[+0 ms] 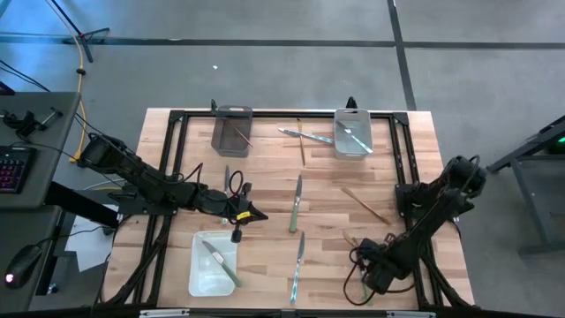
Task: Sort silverware by color (type)
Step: Put the gold table knife into the black bin
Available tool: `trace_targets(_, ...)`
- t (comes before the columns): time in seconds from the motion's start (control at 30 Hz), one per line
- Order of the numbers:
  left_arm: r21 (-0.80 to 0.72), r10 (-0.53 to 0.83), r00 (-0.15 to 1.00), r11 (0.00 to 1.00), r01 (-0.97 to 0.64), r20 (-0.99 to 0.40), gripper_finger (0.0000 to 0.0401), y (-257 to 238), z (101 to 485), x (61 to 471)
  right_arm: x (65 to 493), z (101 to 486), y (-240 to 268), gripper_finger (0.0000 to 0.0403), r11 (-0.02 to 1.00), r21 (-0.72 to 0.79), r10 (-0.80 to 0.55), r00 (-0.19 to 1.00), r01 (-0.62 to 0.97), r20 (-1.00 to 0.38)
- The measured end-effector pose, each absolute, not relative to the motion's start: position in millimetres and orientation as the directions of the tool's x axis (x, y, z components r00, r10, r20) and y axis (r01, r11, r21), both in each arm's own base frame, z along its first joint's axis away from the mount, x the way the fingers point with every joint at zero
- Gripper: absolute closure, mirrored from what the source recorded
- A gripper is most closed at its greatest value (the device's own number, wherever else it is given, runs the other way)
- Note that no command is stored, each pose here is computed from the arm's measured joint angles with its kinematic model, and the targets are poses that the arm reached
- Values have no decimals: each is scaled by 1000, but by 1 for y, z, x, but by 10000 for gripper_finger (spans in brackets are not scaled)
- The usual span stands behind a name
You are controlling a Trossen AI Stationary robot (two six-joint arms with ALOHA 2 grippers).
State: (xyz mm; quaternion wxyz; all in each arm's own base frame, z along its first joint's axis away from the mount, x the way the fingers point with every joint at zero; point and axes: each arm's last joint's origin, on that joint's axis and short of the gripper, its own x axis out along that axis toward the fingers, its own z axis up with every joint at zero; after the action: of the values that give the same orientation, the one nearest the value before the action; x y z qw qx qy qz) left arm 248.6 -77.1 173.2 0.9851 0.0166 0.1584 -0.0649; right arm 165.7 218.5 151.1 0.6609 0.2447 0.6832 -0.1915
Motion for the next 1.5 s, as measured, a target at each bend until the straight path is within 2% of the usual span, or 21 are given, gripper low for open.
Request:
trace_targets(0.17,12,-123,941,991,133,-315,401,-77,173,249,169,143,217,296,801,33,71,-40,597,-997)
trace_targets(0.5,13,-123,940,991,133,-317,401,-77,173,249,174,143,213,377,810,31,40,-1,586,-999)
trace_targets(0.67,13,-123,940,991,133,-317,401,-77,173,249,179,142,208,398,834,32,38,0,550,-999)
trace_targets(0.87,13,-123,940,991,134,-317,401,-77,173,249,187,145,199,401,858,28,22,18,512,-1000)
trace_targets(1.03,13,-122,940,991,133,-317,401,-77,173,249,191,161,189,402,857,69,34,78,510,-996)
trace_targets(1.2,44,-110,942,990,130,-316,399,-77,173,249,199,185,171,402,836,138,35,200,531,-979)
trace_targets(1.37,206,-37,955,973,100,-293,374,-88,179,254,219,200,145,402,822,220,48,321,526,-946)
trace_targets(1.5,379,-8,960,918,118,-280,344,-106,183,268,248,206,119,402,813,301,57,446,499,-893)
